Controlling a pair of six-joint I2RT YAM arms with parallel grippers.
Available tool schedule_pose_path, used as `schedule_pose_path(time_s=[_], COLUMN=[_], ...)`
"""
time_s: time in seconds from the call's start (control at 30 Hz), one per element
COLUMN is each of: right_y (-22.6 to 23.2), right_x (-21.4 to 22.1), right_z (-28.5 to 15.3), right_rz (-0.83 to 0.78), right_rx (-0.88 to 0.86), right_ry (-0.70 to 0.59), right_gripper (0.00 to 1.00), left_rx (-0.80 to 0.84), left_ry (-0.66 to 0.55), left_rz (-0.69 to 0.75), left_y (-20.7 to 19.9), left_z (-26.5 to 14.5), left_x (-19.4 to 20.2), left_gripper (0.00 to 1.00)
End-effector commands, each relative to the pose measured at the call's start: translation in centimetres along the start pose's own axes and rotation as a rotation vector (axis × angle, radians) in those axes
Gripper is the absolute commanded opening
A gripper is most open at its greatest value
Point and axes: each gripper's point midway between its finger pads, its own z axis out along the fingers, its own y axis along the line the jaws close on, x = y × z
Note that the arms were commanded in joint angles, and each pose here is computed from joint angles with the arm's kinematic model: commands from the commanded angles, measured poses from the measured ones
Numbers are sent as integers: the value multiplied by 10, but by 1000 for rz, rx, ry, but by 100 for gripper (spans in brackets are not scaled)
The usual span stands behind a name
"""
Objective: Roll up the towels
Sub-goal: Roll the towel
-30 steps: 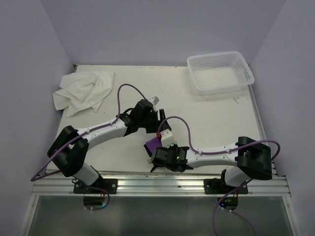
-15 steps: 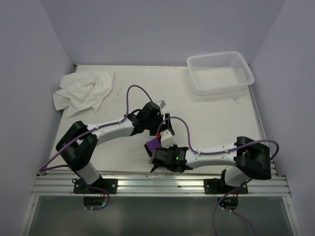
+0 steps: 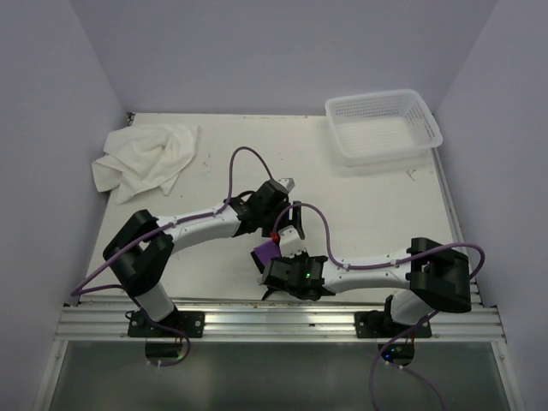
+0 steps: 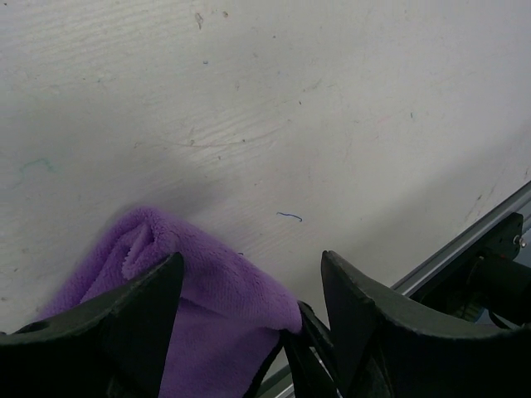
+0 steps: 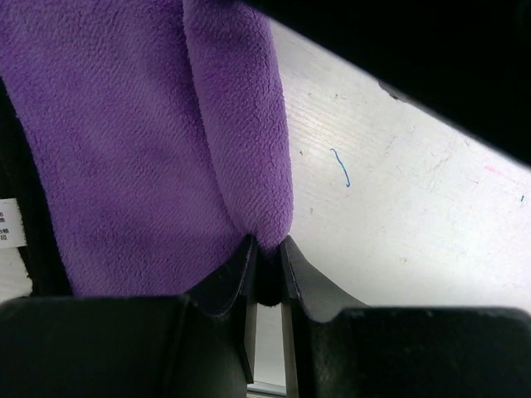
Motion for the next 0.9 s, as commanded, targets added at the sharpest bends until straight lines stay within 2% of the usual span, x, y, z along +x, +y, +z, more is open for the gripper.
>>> schedule_pose_path(time_s=[0.0, 0.57, 0.87], right_y=[7, 9, 7], right_x=[-19, -17, -14], right_z=[0, 3, 4], right_rz=[47, 56, 62], right_rx=[6, 2, 6], right_ry=[-55, -56, -53], right_gripper=[0, 0, 0], left_rx=[-2, 16, -38], left_ry=[-59, -86, -59], left_rz=[35, 26, 45], left_y=[-11, -20, -6], left_z=[-12, -34, -23], left_x=[-19, -23, -11], left_gripper=[71, 72, 72])
